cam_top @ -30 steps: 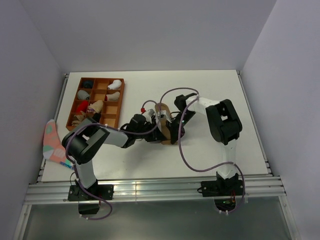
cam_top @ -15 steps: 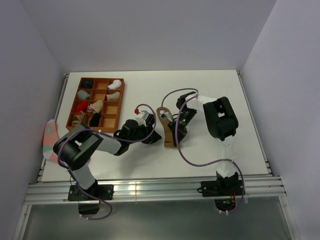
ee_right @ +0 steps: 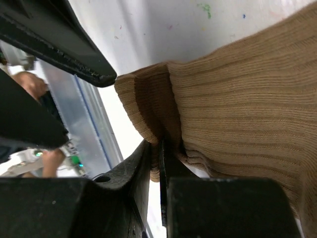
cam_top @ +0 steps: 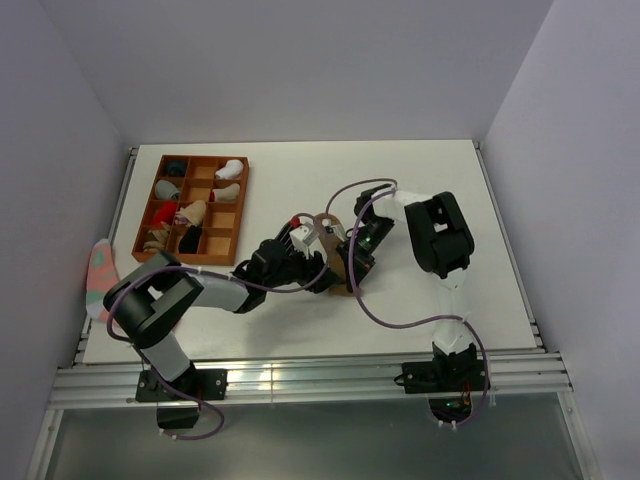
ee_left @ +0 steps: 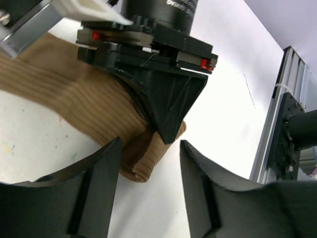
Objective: Roll the socks
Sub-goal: Roll the sock at the center of the board.
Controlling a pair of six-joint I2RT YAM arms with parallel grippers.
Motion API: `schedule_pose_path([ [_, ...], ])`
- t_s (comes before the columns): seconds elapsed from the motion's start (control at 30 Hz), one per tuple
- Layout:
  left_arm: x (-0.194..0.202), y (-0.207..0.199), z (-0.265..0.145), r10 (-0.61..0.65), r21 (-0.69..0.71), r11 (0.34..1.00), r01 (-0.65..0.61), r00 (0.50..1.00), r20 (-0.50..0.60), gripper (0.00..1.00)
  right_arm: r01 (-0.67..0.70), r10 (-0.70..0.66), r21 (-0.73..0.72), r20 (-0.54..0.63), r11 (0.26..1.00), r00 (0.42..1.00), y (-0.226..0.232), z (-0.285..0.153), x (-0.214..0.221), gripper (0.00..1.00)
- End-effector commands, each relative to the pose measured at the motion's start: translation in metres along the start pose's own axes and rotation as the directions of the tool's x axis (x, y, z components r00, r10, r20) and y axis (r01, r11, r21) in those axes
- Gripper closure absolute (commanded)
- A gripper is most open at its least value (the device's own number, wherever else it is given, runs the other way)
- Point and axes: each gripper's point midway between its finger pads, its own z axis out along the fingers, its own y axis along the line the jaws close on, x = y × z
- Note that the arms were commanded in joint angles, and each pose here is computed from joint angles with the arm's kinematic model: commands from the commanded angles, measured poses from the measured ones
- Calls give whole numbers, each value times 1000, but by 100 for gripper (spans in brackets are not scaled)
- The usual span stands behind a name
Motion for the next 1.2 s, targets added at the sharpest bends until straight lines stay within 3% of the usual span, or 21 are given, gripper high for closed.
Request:
schedule_pose_path([
  [0.0,-9,-7,9,90,53,995,-90,996,12,43,-29,30,-28,13,999,999,-5,-4,-3,89],
  [0.23,10,0,23,97,68,993,-93,994,-55,43,-48,49,-37,19,998,999,-5,-7,-5,89],
  [0.87,30,-2,24,39,109,994,-31,996,-76,45,-71,72,-36,21,997,997,-9,-5,-2,89],
  [1.0,34,1,28,13,104,995,-4,996,-85,51,-69,69,-21,22,997,997,-11,-5,-1,89],
  [1.17,44,8,31,-34,63,997,41,993,-110,66,-62,62,10,27,998,998,-14,-6,0,89],
])
